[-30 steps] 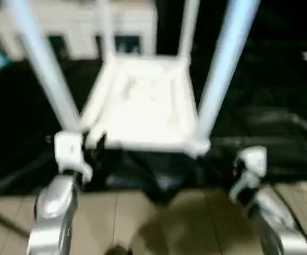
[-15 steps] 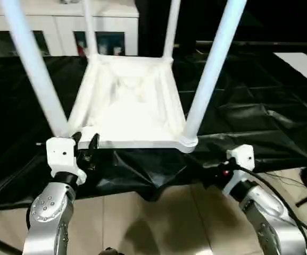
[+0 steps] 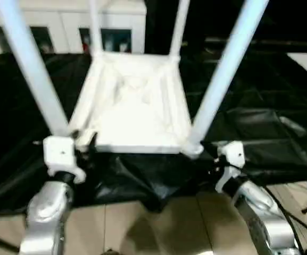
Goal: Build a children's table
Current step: Move to table
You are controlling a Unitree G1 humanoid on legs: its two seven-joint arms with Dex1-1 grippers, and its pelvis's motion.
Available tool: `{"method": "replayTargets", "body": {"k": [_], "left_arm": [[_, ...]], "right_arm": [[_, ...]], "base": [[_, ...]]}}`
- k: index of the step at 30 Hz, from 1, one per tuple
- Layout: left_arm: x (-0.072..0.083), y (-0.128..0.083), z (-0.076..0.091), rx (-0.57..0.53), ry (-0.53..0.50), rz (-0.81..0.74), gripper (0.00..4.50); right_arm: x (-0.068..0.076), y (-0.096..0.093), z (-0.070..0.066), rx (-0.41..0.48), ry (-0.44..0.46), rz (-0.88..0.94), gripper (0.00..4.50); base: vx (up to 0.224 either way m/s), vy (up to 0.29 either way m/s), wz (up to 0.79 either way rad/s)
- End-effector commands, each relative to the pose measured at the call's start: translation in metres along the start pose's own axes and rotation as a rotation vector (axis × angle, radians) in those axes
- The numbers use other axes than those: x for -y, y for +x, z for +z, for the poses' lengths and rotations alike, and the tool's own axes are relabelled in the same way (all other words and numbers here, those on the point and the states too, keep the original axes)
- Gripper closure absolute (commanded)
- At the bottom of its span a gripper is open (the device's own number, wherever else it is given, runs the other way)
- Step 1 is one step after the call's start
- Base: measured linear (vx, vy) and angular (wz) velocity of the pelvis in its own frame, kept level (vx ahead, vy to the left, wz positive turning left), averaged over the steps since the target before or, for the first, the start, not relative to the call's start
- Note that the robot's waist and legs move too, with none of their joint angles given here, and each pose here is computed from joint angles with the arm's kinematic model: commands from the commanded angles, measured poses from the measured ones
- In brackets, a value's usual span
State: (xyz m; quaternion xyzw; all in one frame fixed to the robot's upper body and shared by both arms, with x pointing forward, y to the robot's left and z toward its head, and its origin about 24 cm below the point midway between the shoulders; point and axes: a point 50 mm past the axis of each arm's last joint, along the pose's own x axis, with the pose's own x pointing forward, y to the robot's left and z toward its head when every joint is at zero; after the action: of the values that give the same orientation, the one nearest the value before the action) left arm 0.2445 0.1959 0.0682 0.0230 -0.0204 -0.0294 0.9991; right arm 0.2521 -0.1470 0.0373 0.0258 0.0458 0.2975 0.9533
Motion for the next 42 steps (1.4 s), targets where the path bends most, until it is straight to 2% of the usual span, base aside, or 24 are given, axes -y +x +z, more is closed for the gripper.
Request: {"method": "replayTargets", "body": {"k": [1,5,10,13,16,17,18,19,21,25,30,35,36,38,40,42], "left_arm": [[0.002,-0.001,-0.003,-0.009,-0.009,0.009,2.0],[0.004,-0.002,-0.003,-0.009,-0.018,-0.003,2.0],[0.009,-0.013,-0.005,0.0,-0.082,-0.135,2.0],[-0.002,-0.024,-0.011,-0.039,-0.104,-0.211,2.0],[-0.014,-0.029,-0.016,-0.081,-0.052,-0.213,2.0],[-0.02,-0.029,-0.015,-0.078,-0.022,-0.184,2.0],[-0.026,-0.024,-0.012,-0.084,-0.04,-0.117,2.0],[-0.027,-0.024,-0.012,-0.085,-0.041,-0.112,2.0],[-0.022,-0.018,-0.003,-0.03,-0.067,-0.106,2.0],[-0.006,-0.006,-0.002,-0.025,-0.071,-0.103,2.0],[0.002,-0.002,-0.003,-0.02,-0.075,-0.105,2.0],[0.002,-0.002,-0.004,-0.021,-0.079,-0.092,2.0],[0.001,-0.001,-0.002,-0.015,-0.016,-0.079,2.0],[0.0,0.0,-0.001,-0.014,0.033,-0.068,2.0],[-0.001,0.001,-0.001,-0.007,0.014,-0.047,2.0],[-0.002,0.001,0.0,-0.002,0.004,-0.031,2.0]], "right_arm": [[0.0,-0.002,0.0,0.008,-0.004,0.023,0.0],[-0.004,-0.004,-0.001,0.013,-0.004,0.048,0.0],[-0.009,-0.009,-0.002,0.021,0.0,0.09,0.0],[-0.012,-0.014,-0.001,-0.007,0.01,0.177,0.0],[-0.013,-0.018,0.0,-0.03,0.019,0.23,0.0],[-0.012,-0.018,0.001,-0.031,0.005,0.238,0.0],[-0.006,-0.015,0.003,-0.026,-0.013,0.203,0.0],[-0.006,-0.015,0.003,-0.025,-0.015,0.2,0.0],[-0.002,-0.01,0.001,-0.056,-0.015,0.14,0.0],[-0.004,-0.003,0.0,-0.036,-0.021,0.096,0.0],[-0.008,0.002,-0.003,-0.034,-0.051,0.114,0.0],[-0.009,0.003,-0.007,-0.049,-0.06,0.129,0.0],[-0.008,0.003,-0.008,-0.049,-0.063,0.126,0.0],[-0.006,0.003,-0.01,-0.041,-0.044,0.102,0.0],[-0.004,0.004,-0.011,-0.032,-0.001,0.071,0.0],[-0.004,0.004,-0.011,-0.031,-0.014,0.07,0.0]], "base": [[0.074,-0.056,-0.02],[-0.01,-0.057,-0.02],[-0.082,-0.012,-0.03],[-0.111,0.014,-0.05],[-0.075,0.021,-0.07],[-0.056,0.024,-0.06],[0.0,0.0,0.0],[0.0,0.0,0.0],[0.0,0.0,0.0],[0.0,0.0,0.0],[0.01,0.001,-0.02],[0.037,0.022,0.22],[0.076,0.114,0.49],[0.082,0.117,0.52],[0.055,0.116,0.4],[-0.037,0.048,0.13]]}}
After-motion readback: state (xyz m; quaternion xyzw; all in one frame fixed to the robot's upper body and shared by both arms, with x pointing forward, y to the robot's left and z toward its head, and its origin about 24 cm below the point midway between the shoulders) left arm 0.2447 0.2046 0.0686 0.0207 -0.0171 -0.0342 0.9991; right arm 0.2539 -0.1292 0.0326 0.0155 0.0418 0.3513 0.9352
